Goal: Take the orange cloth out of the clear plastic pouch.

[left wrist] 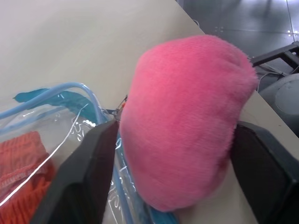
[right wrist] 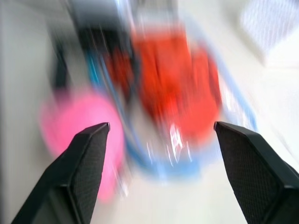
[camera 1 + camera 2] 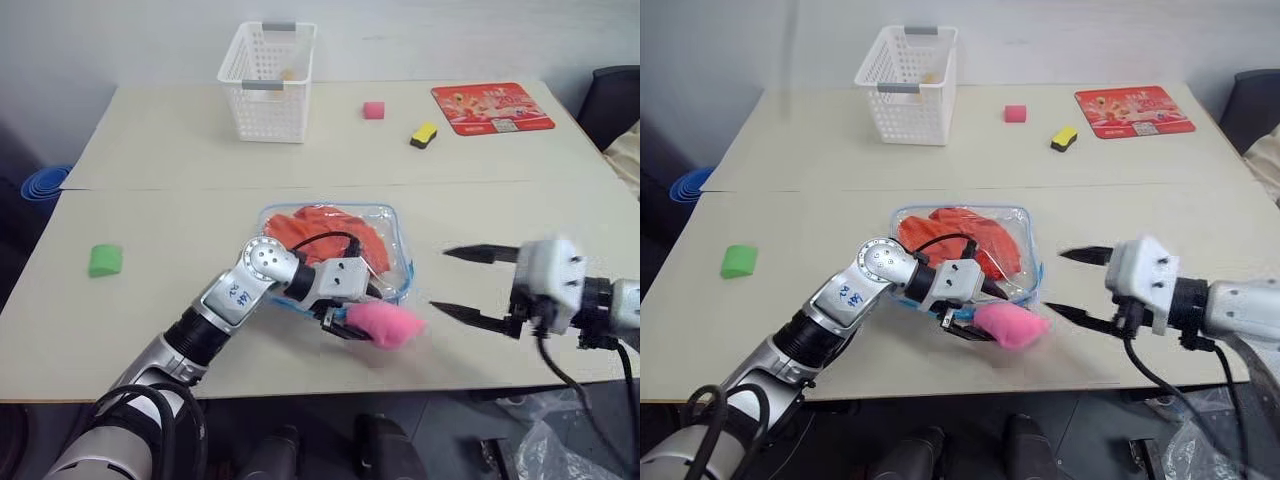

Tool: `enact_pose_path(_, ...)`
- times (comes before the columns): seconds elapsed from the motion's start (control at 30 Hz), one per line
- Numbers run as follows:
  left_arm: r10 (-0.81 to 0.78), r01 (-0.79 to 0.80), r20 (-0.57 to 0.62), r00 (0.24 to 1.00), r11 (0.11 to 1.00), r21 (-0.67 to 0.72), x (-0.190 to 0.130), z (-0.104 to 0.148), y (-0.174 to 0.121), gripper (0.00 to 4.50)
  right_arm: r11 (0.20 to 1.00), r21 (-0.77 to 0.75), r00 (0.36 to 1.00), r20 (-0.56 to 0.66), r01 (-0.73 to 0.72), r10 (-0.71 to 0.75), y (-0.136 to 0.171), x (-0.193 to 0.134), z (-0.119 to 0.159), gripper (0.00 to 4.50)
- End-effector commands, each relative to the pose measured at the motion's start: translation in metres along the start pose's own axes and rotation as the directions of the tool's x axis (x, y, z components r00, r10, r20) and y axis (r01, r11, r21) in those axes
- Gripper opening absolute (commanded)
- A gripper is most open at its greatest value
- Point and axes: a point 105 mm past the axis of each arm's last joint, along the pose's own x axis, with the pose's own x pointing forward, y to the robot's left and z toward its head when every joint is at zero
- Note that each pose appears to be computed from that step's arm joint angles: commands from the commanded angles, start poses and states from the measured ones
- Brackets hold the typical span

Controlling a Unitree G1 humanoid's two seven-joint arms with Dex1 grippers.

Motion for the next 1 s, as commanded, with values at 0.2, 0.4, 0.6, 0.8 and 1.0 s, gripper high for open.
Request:
enact_pose_path(0.2, 0.011, -0.012, 0.019, 1.0, 0.999, 0.037, -0.013, 0.007, -0.004, 1.04, 0.924, -0.382, 1.0, -0.002, 0.018, -0.02, -0.005, 0.049, -0.03, 3.76)
enact_pose_path(0.4, 0.022, -0.023, 0.013, 1.0, 0.999, 0.027, -0.016, 0.007, -0.008, 0.01, 0.894, -0.441, 0.995, 0.084, 0.077, -0.044, -0.016, 0.067, -0.019, 3.76)
enact_pose_path(0.6, 0.039, -0.039, 0.01, 0.999, 0.999, 0.014, -0.018, 0.008, -0.007, 0.01, 0.891, -0.45, 0.993, 0.12, 0.059, -0.005, -0.015, 0.077, -0.016, 2.16)
enact_pose_path(0.8, 0.065, -0.065, 0.014, 0.998, 0.998, -0.009, -0.021, 0.007, -0.006, 0.01, 0.888, -0.456, 0.991, 0.136, 0.054, 0.009, -0.015, 0.076, -0.014, 0.09)
enact_pose_path(1.0, 0.152, -0.152, -0.016, 0.988, 0.984, -0.087, -0.036, -0.002, -0.007, 0.01, 0.882, -0.47, 0.993, 0.113, 0.031, 0.025, -0.015, 0.069, -0.018, 0.0)
